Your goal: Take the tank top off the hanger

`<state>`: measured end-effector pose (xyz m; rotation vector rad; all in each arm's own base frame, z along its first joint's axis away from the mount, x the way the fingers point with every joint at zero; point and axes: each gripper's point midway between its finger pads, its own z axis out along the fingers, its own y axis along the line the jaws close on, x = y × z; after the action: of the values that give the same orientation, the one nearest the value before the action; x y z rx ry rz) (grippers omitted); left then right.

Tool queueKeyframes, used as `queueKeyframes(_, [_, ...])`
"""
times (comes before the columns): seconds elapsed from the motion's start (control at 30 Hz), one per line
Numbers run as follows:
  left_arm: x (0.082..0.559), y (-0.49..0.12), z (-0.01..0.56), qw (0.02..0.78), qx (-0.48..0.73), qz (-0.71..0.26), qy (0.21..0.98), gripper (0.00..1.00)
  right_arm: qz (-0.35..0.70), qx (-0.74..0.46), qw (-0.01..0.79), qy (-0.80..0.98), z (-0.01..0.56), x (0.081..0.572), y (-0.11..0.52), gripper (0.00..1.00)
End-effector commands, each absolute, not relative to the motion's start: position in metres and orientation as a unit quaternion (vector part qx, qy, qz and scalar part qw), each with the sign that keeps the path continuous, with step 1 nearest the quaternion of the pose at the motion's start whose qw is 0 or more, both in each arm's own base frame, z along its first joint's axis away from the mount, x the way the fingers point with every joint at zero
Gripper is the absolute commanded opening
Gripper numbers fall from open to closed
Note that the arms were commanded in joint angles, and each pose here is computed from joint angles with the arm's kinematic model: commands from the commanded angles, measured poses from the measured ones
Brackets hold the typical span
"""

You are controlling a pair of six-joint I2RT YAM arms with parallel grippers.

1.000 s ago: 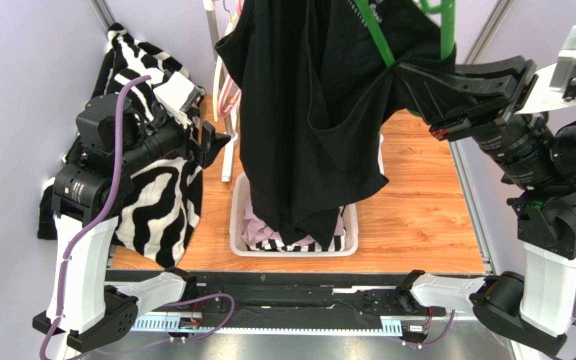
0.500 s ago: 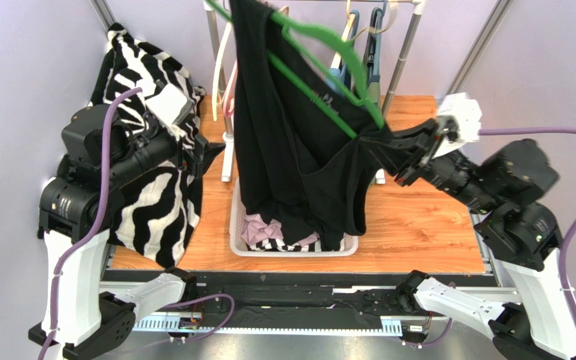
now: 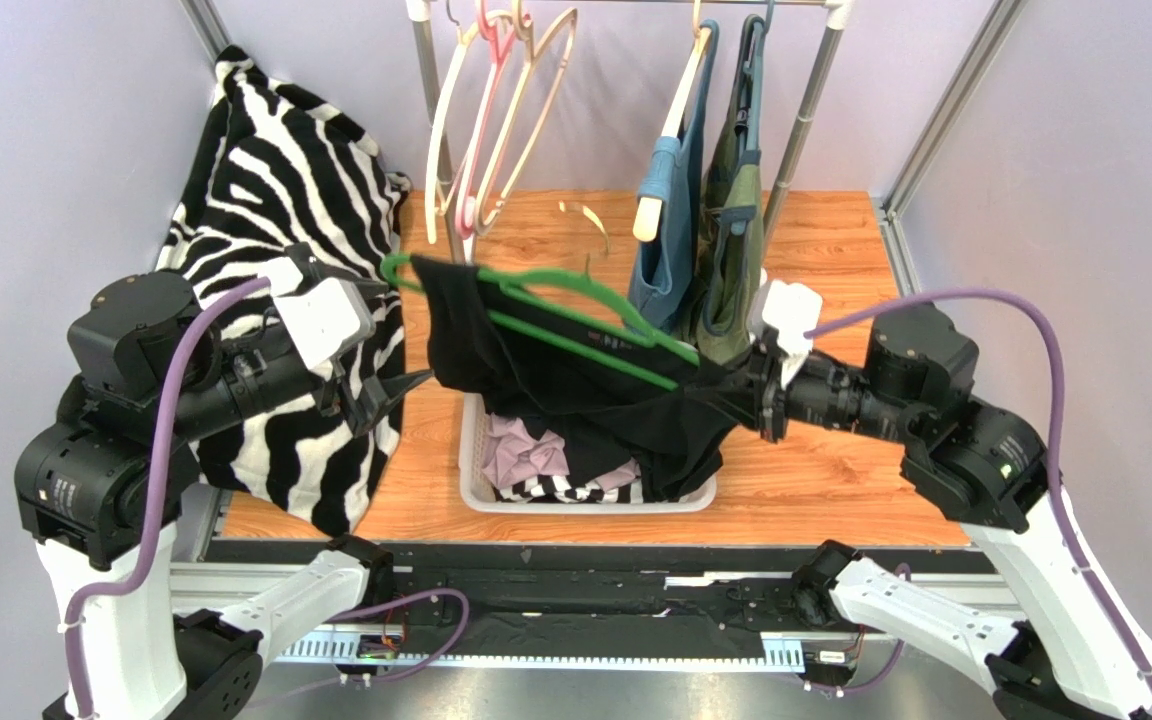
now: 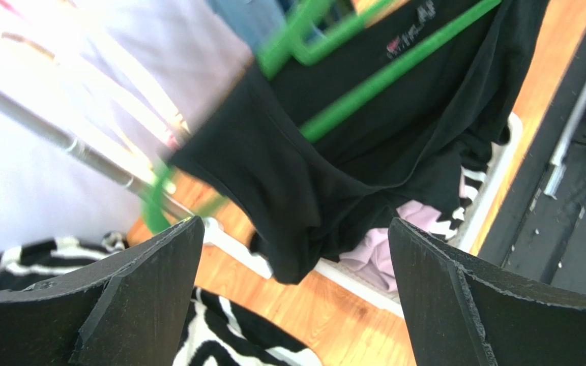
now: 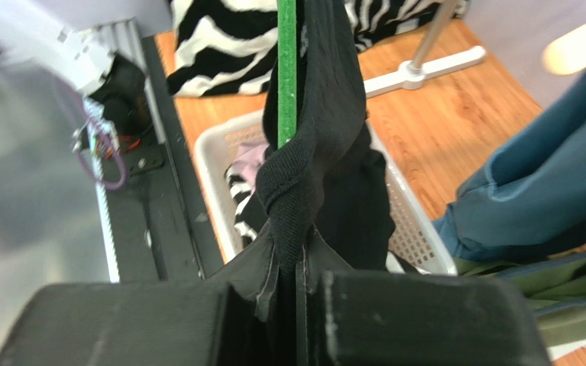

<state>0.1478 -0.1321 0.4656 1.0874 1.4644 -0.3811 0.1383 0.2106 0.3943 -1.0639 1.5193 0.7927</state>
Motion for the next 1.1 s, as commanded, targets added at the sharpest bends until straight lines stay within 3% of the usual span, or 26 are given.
queueKeyframes(0.0, [0.133, -0.139, 0.464, 0.587, 0.534, -0.168, 0.585, 0.99, 0.347, -0.497, 0.56, 0.565, 0.409, 0.109, 0.205, 0.0])
queueKeyframes(0.2, [0.156, -0.136, 0.461, 0.59, 0.536, -0.131, 0.589, 0.99, 0.349, -0.515, 0.541, 0.567, 0.399, 0.099, 0.201, 0.0])
queueKeyframes(0.43, [0.143, -0.154, 0.479, 0.592, 0.569, -0.175, 0.544, 0.99, 0.36, -0.526, 0.519, 0.57, 0.39, 0.096, 0.205, 0.0])
queueKeyframes(0.6, [0.151, -0.152, 0.442, 0.549, 0.602, -0.162, 0.556, 0.98, 0.358, -0.528, 0.523, 0.566, 0.392, 0.096, 0.205, 0.0])
queueKeyframes(0.73, [0.136, -0.157, 0.419, 0.512, 0.632, -0.198, 0.547, 0.9, 0.355, -0.529, 0.53, 0.56, 0.397, 0.099, 0.206, 0.0])
queueKeyframes(0.83, [0.128, -0.161, 0.414, 0.497, 0.638, -0.224, 0.543, 0.76, 0.356, -0.53, 0.532, 0.557, 0.401, 0.102, 0.21, 0.0])
queueKeyframes(0.93, [0.124, -0.165, 0.414, 0.491, 0.64, -0.243, 0.539, 0.36, 0.359, -0.53, 0.532, 0.554, 0.403, 0.105, 0.214, 0.0])
queueKeyframes(1.0, [0.121, -0.168, 0.417, 0.494, 0.638, -0.253, 0.534, 0.29, 0.364, -0.53, 0.53, 0.554, 0.403, 0.105, 0.216, 0.0])
queueKeyframes(1.07, [0.12, -0.17, 0.42, 0.495, 0.638, -0.259, 0.53, 0.3, 0.367, -0.529, 0.528, 0.554, 0.401, 0.107, 0.219, 0.0])
